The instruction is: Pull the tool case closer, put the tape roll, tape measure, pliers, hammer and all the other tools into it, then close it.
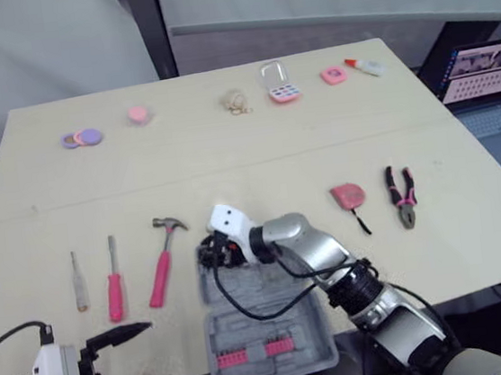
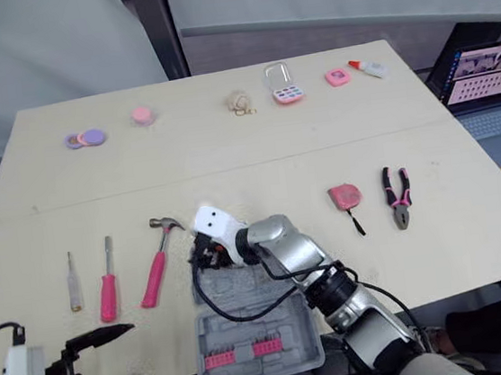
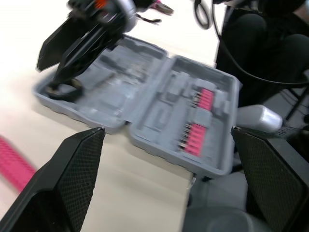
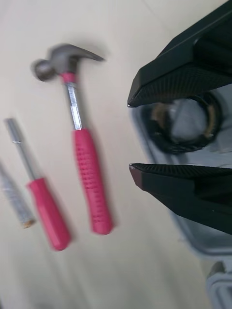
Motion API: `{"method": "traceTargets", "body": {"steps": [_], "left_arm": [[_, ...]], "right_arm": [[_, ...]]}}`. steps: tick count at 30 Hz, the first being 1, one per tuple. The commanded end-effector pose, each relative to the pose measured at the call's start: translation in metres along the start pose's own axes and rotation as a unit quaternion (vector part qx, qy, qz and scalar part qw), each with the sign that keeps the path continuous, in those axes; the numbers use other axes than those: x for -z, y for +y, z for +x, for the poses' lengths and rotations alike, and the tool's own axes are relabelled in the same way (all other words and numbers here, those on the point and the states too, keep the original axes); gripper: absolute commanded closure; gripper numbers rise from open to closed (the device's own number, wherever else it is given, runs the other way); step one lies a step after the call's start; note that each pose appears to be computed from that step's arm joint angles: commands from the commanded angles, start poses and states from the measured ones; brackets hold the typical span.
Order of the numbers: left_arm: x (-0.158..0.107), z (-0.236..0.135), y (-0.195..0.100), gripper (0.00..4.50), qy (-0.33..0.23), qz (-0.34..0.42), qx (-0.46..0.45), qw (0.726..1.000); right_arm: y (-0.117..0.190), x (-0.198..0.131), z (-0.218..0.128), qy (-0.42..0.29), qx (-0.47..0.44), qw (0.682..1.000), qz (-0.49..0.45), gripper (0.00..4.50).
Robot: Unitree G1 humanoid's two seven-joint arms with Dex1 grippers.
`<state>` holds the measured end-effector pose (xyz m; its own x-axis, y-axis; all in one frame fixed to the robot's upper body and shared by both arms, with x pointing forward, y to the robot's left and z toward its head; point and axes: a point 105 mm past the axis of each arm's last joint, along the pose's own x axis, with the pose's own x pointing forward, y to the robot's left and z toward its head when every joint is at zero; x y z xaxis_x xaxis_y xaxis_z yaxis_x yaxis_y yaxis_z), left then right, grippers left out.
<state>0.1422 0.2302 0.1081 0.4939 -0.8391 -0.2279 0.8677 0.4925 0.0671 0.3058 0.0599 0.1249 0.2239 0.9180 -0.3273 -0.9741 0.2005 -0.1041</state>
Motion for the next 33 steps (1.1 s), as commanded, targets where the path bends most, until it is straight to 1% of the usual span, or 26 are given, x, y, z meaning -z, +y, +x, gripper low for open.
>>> {"method": "traceTargets", "body": {"steps": [1, 3, 6, 9, 10, 12, 14, 15, 18, 22, 23, 25, 27, 28, 31, 33], "left_arm": [[-0.007, 0.0, 0.005, 0.0, -0.014, -0.002, -0.006, 1.0], [-0.008, 0.001, 0.006, 0.0, -0.016, -0.006, -0.006, 1.0], [-0.006, 0.0, 0.008, 0.0, -0.013, -0.014, -0.007, 1.0], [0.001, -0.003, 0.01, 0.0, 0.002, -0.019, -0.009, 1.0], [0.002, -0.004, 0.01, 0.0, 0.005, -0.02, -0.009, 1.0], [0.006, -0.006, 0.01, 0.0, 0.016, -0.019, -0.007, 1.0], [0.007, -0.009, 0.011, 0.0, 0.019, -0.024, -0.008, 1.0], [0.008, -0.01, 0.011, 0.0, 0.021, -0.027, -0.008, 0.999], [0.017, -0.016, 0.015, 0.0, 0.05, -0.057, -0.032, 0.997], [0.023, -0.021, 0.017, 0.0, 0.069, -0.1, -0.064, 0.991], [0.024, -0.021, 0.016, 0.0, 0.071, -0.106, -0.068, 0.99], [0.025, -0.023, 0.014, 0.0, 0.075, -0.112, -0.075, 0.988], [0.026, -0.024, 0.013, 0.0, 0.077, -0.12, -0.086, 0.986], [0.027, -0.024, 0.011, 0.0, 0.077, -0.124, -0.087, 0.985], [0.027, -0.024, 0.006, 0.0, 0.077, -0.122, -0.09, 0.985], [0.027, -0.026, 0.002, 0.0, 0.082, -0.086, -0.084, 0.989]], "right_arm": [[0.001, -0.025, -0.026, -0.036, -0.007, 0.999, -0.007, 2.54], [-0.001, -0.026, -0.047, -0.041, 0.002, 0.999, -0.002, 2.54], [-0.006, -0.015, -0.086, -0.031, 0.031, 0.999, 0.009, 2.54], [-0.01, 0.018, -0.133, 0.01, 0.077, 0.997, 0.025, 2.54], [-0.009, 0.024, -0.142, 0.019, 0.084, 0.996, 0.027, 2.54], [-0.003, 0.04, -0.173, 0.029, 0.104, 0.993, 0.036, 2.54], [0.004, 0.052, -0.198, 0.042, 0.122, 0.99, 0.051, 2.54], [0.007, 0.057, -0.206, 0.048, 0.129, 0.989, 0.057, 2.54], [0.016, 0.076, -0.232, 0.073, 0.154, 0.981, 0.091, 2.54], [0.028, 0.095, -0.251, 0.092, 0.175, 0.972, 0.131, 2.54], [0.031, 0.1, -0.254, 0.094, 0.182, 0.969, 0.14, 2.04], [0.037, 0.105, -0.256, 0.094, 0.189, 0.965, 0.156, 1.26], [0.043, 0.11, -0.256, 0.093, 0.191, 0.963, 0.166, 0.21], [0.047, 0.112, -0.256, 0.094, 0.192, 0.962, 0.171, 0.02], [0.055, 0.121, -0.259, 0.104, 0.198, 0.958, 0.179, 0.02], [0.059, 0.129, -0.265, 0.116, 0.206, 0.955, 0.18, 0.02]]}}
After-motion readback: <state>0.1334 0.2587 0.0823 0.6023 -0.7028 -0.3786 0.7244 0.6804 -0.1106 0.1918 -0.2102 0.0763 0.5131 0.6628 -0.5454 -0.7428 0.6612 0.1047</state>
